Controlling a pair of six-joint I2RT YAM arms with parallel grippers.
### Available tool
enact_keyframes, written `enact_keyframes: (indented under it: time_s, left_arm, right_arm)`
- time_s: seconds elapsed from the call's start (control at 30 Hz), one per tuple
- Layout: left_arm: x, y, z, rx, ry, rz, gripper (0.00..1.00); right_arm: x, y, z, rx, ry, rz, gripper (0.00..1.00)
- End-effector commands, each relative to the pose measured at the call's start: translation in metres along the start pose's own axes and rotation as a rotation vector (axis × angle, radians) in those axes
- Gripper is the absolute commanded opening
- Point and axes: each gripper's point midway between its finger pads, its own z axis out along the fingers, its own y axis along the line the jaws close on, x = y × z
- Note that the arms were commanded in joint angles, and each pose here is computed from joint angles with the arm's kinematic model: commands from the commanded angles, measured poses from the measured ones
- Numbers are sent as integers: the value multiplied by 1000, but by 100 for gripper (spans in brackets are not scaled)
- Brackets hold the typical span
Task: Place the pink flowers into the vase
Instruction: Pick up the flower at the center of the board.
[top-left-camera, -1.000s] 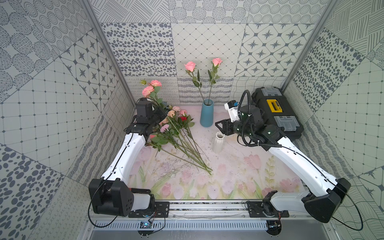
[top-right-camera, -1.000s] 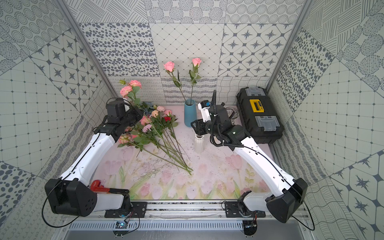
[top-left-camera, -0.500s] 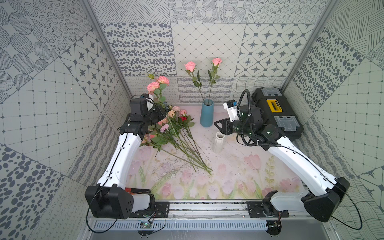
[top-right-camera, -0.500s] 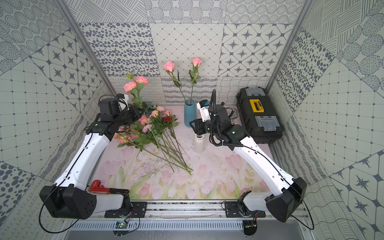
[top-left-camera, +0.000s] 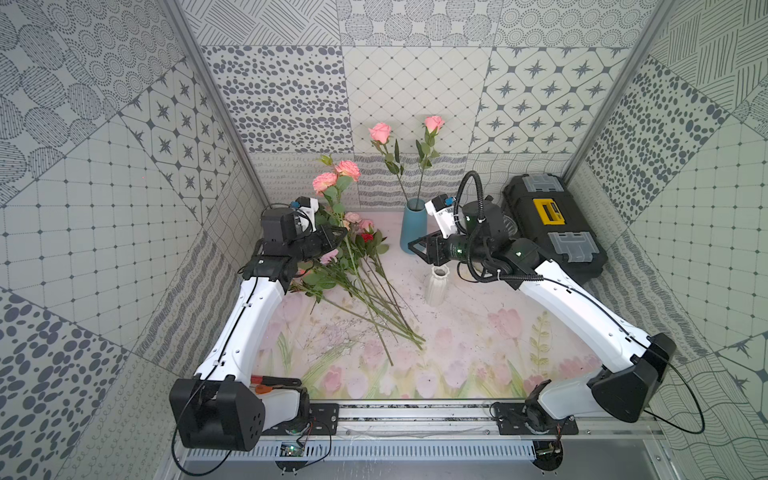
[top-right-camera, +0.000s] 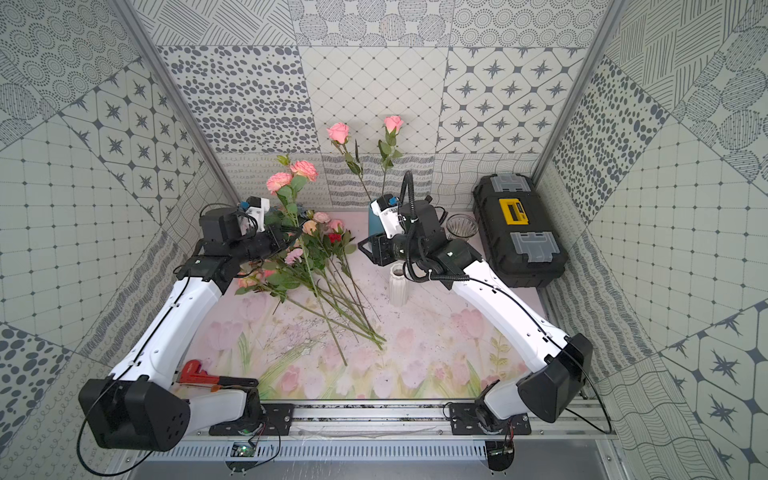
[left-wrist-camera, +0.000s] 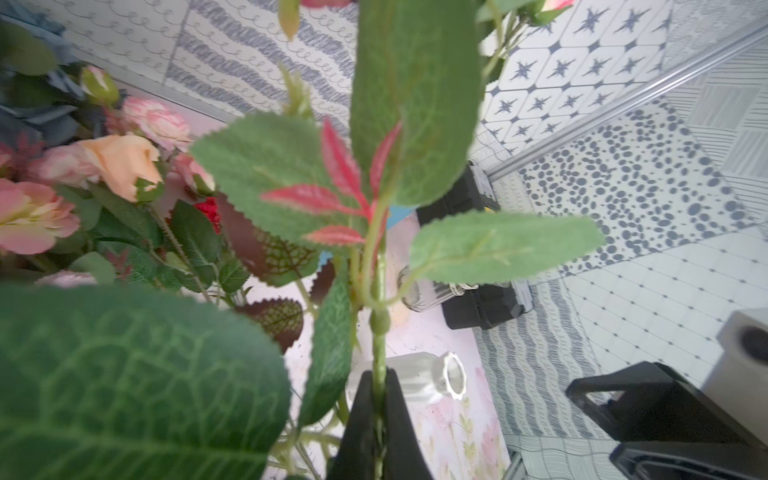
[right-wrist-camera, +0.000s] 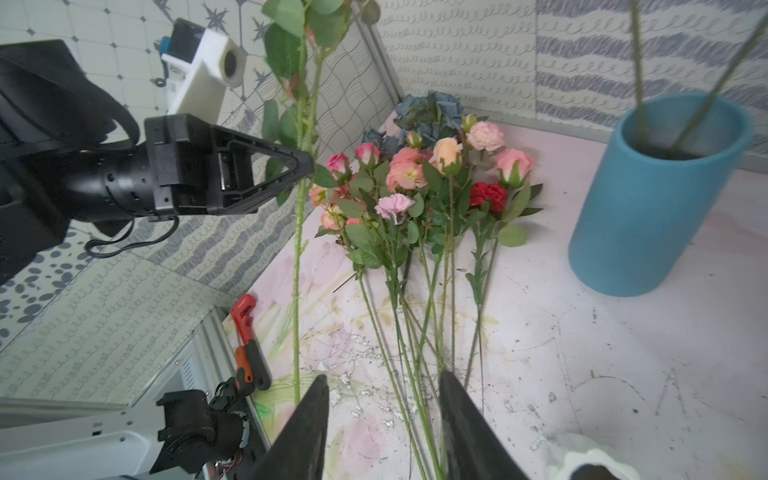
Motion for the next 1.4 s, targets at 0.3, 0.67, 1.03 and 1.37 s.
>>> enact_keyframes:
  time_s: [0.3, 0.67, 1.03, 1.37]
  left_arm:
    - [-9, -73, -20, 416, 7, 73, 0]
    - [-7, -74, -17, 458, 39, 50, 0]
    - [-7, -74, -16, 464, 48, 39, 0]
    - [-7, -75, -15, 478, 54, 27, 0]
  right_arm:
    - [-22, 58, 43, -237, -5, -24, 40]
    - [-32, 84, 61, -411, 13, 16, 39]
    - [-30, 85, 78, -441, 42, 32, 38]
    - [-21, 80, 94, -444, 71, 38, 38]
